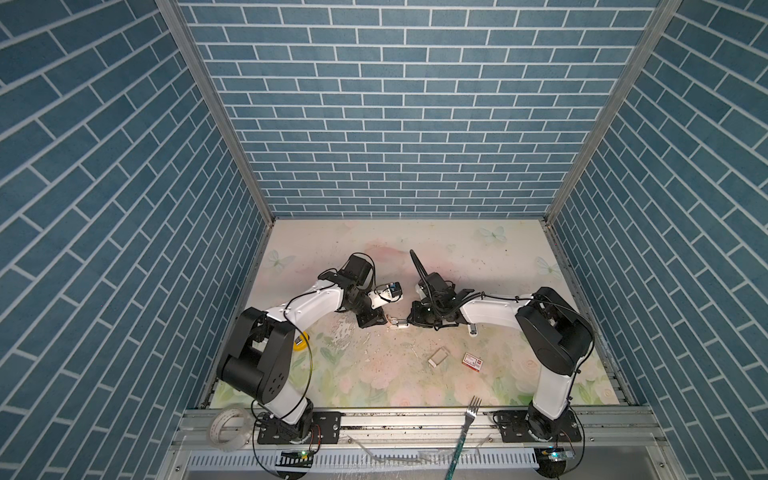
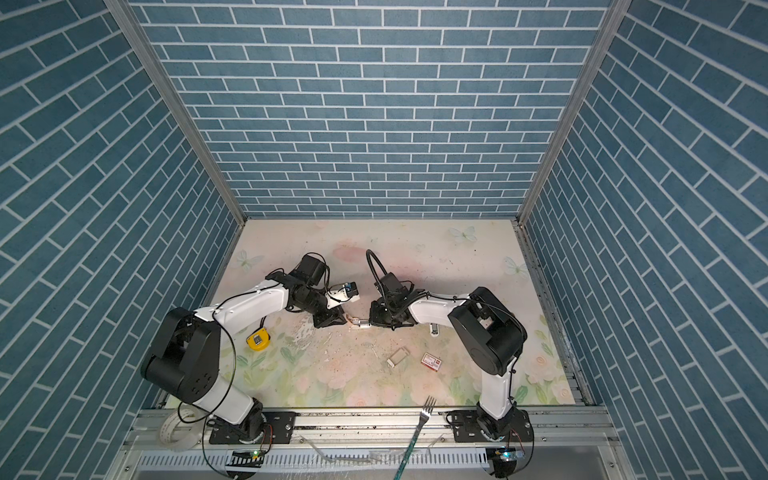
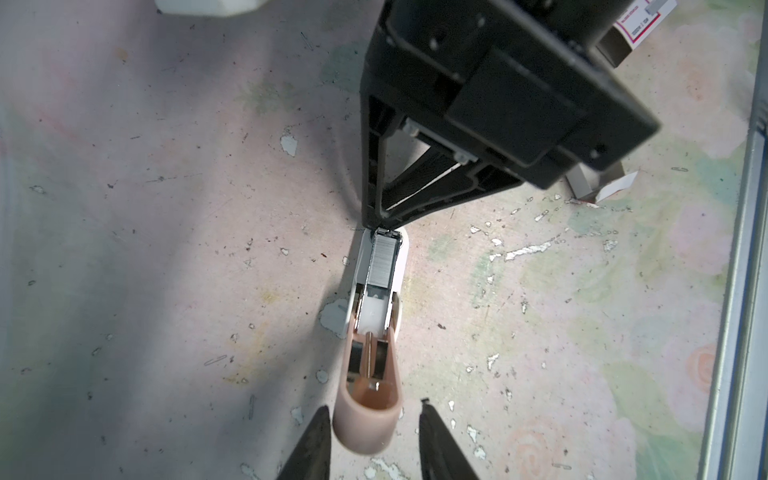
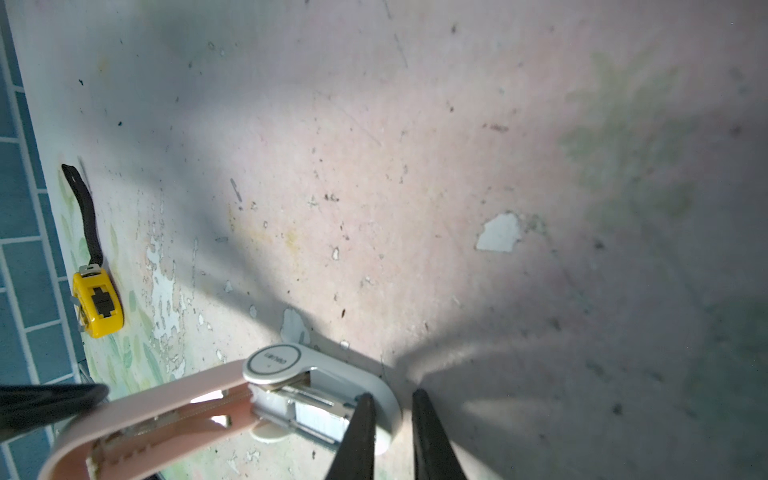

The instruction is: Load the staples into the stapler

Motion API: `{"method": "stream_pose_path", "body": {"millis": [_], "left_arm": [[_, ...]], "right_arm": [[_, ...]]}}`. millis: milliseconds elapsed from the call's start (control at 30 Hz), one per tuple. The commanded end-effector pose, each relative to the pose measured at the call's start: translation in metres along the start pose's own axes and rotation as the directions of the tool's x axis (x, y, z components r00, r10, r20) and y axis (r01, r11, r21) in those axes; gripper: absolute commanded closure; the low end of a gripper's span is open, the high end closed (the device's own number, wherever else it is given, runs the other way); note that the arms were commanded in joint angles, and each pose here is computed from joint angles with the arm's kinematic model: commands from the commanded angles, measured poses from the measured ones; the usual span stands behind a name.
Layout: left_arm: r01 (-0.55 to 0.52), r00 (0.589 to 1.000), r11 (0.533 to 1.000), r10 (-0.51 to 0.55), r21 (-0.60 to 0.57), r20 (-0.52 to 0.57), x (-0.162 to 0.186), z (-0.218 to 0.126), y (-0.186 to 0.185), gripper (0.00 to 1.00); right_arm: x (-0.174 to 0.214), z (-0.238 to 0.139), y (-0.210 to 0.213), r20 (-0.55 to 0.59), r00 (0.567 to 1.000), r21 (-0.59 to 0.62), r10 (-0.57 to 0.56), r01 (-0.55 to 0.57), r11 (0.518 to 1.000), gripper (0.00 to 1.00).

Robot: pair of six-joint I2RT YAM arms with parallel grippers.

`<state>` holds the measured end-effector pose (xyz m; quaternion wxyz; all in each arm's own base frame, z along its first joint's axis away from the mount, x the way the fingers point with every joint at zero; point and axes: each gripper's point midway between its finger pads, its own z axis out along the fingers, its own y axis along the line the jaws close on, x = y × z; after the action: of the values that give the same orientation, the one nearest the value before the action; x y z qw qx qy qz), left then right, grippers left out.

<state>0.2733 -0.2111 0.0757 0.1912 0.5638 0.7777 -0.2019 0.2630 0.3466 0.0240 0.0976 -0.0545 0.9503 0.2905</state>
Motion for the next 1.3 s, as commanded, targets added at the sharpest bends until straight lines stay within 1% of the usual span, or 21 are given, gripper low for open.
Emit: {"method": "stream_pose_path", "body": {"millis": [0, 133, 400, 1267], "left_arm": [[-0.013, 1.000, 1.000, 0.013, 0.004, 0.003, -0.003, 0.000, 0.003, 0.63], [-0.014, 1.000, 1.000, 0.014, 0.004, 0.001, -0.003, 0.000, 0.004, 0.65], [-0.015, 1.000, 1.000, 0.015, 0.024, -0.005, -0.004, 0.002, 0.003, 0.78], [-0.041, 0.999, 0.997, 0.043, 0.059, -0.030, -0.007, 0.016, -0.009, 0.74]], "right_arm": [[0.028, 0.014, -0.041, -0.094, 0.995, 0.131, 0.034, -0.022, 0.991, 0.81], [0.029, 0.014, -0.042, -0.095, 0.995, 0.132, 0.037, -0.024, 0.991, 0.81], [0.028, 0.014, -0.041, -0.095, 0.995, 0.131, 0.038, -0.025, 0.991, 0.81], [0.030, 0.016, -0.043, -0.097, 0.994, 0.135, 0.044, -0.031, 0.990, 0.81]]}}
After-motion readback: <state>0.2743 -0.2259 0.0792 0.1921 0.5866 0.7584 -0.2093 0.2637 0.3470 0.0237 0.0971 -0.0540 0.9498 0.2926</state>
